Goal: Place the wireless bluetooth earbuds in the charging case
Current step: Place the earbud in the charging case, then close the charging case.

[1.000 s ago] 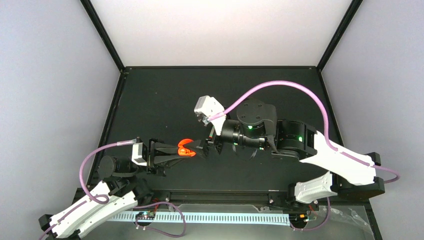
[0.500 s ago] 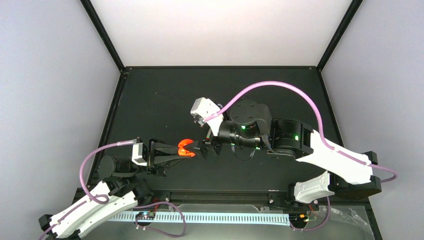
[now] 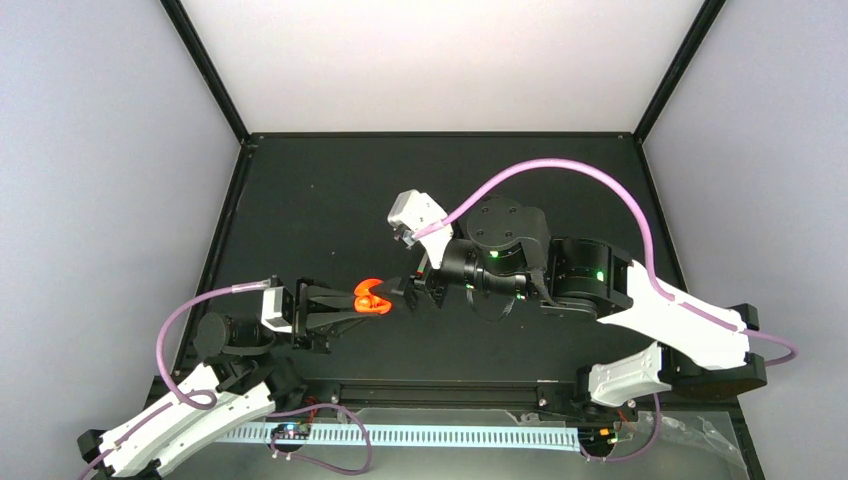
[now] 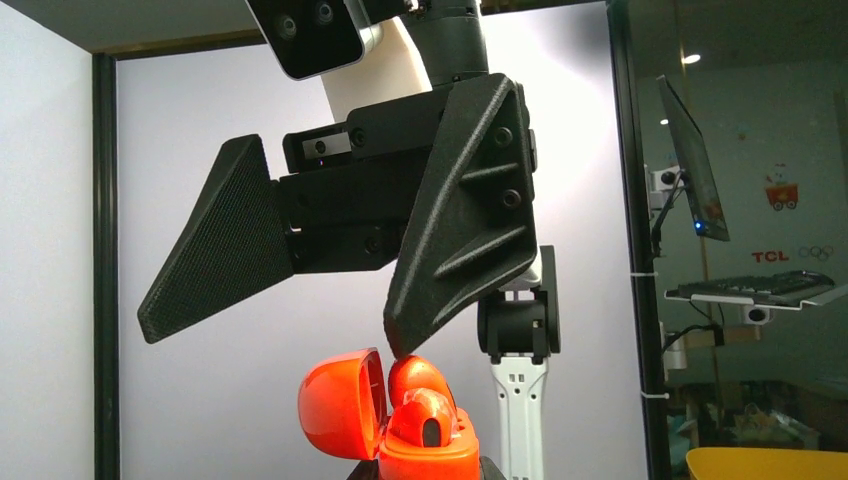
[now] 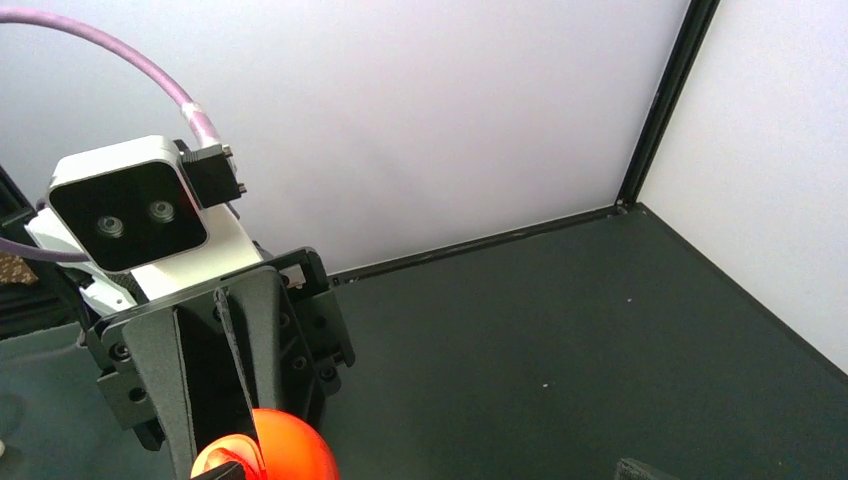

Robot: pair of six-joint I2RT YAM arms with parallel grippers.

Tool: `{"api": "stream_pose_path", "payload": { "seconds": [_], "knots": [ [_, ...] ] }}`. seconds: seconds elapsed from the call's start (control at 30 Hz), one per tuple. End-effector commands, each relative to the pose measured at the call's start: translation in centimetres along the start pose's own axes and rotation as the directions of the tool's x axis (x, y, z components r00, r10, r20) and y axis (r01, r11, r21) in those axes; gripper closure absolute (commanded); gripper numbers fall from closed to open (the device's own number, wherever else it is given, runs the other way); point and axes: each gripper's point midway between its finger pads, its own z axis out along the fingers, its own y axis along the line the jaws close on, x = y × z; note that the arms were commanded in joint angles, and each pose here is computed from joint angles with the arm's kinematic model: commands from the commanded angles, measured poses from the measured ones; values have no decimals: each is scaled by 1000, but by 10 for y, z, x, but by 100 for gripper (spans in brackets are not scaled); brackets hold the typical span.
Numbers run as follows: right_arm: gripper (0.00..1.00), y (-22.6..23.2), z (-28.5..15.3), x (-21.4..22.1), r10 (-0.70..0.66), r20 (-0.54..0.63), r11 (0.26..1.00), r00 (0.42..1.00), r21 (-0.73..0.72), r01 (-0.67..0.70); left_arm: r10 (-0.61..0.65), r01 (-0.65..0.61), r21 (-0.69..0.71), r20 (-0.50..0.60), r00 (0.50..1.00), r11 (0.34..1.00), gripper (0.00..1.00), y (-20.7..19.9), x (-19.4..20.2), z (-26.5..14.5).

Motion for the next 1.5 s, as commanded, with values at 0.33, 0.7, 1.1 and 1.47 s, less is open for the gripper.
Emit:
{"api": "stream_pose_path", "payload": {
  "seconds": [0.33, 0.7, 1.1, 1.47],
  "knots": [
    [5, -6, -9, -7, 13, 16, 1000, 1000, 27, -14, 22, -24, 44, 60, 998, 999, 98, -14, -27, -2],
    [5, 1, -19, -8, 20, 19, 1000, 1000, -23, -19, 23, -25, 31, 62, 998, 999, 98, -12, -28, -2],
    [5, -49, -36, -12, 156, 129, 976, 979, 134, -174, 0, -3, 77, 36, 999, 997, 99, -21, -25, -3],
    [6, -15, -6, 13, 130, -28, 991, 991, -36, -131, -10, 8, 101, 25, 1000, 995, 98, -22, -27, 3]
  ]
}}
